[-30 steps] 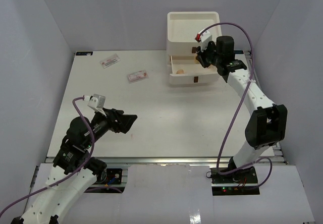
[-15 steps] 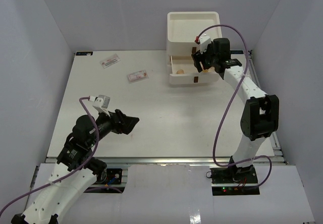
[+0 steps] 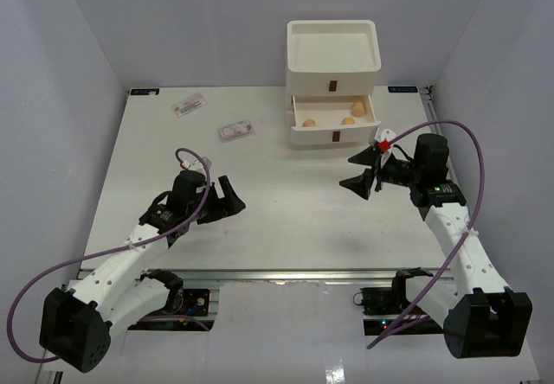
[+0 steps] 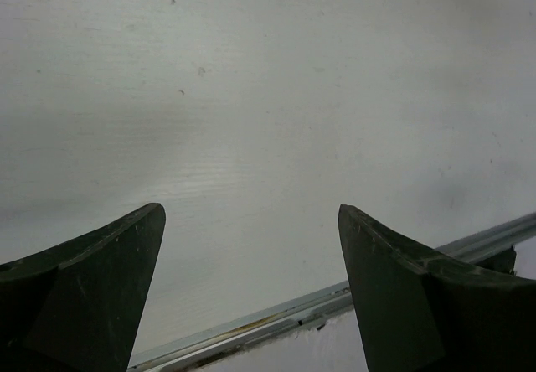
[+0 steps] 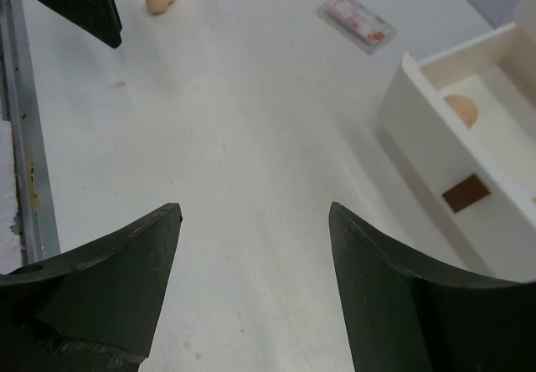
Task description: Organize the makeup
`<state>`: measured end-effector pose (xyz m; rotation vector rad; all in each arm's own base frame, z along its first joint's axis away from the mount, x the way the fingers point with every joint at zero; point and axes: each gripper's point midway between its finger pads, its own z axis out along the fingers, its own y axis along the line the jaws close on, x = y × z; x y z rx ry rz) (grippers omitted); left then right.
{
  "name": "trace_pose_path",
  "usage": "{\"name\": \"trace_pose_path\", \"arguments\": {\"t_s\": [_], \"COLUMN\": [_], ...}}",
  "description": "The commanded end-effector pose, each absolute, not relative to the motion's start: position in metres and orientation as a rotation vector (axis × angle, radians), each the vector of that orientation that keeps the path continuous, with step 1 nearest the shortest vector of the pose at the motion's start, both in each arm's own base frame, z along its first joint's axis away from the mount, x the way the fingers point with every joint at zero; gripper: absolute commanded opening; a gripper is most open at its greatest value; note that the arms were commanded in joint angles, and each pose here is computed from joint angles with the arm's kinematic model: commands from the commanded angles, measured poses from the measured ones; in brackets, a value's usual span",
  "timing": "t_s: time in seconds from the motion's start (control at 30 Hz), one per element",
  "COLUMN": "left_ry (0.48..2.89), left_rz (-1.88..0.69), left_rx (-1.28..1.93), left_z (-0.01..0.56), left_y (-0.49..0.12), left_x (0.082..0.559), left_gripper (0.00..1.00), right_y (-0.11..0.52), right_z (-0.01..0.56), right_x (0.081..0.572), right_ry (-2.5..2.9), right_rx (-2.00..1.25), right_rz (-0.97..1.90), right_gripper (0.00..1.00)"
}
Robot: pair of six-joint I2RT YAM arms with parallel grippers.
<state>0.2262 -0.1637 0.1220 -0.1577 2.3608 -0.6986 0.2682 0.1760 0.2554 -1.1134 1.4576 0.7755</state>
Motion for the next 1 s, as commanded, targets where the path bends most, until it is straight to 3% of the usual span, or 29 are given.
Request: {"name": "trace_pose_path", "arguments": {"t_s": [0.0, 0.33, 0.67, 0.97], "left_ry": [2.329, 2.263, 2.287, 2.304], "left_rz": [-0.485, -0.034, 0.180, 0.176], "left_rx": [-0.479, -0.853, -1.046, -1.097], "left_z": [0.113, 0.098, 0.069, 0.054], "left_y": [-0.127, -0.045, -0.004, 0.002], "left_x": [0.247, 0.277, 0.304, 0.307], "left_gripper": [0.96, 0.98, 0.98, 0.94], "right_y": [0.154, 0.143, 0.137, 0.135], "right_z": [0.264, 0.259, 0.264, 0.262], "right_x": [0.262, 0.272, 0.272, 0.273], "right_ry": [1.366, 1.417, 1.416, 1.443], "right_rx": [-1.054, -0.995, -0.986, -0.970], "right_rz": [0.822, 0.801, 0.764, 0.757], "right_gripper": [0.76, 0.76, 0.75, 0.74]}}
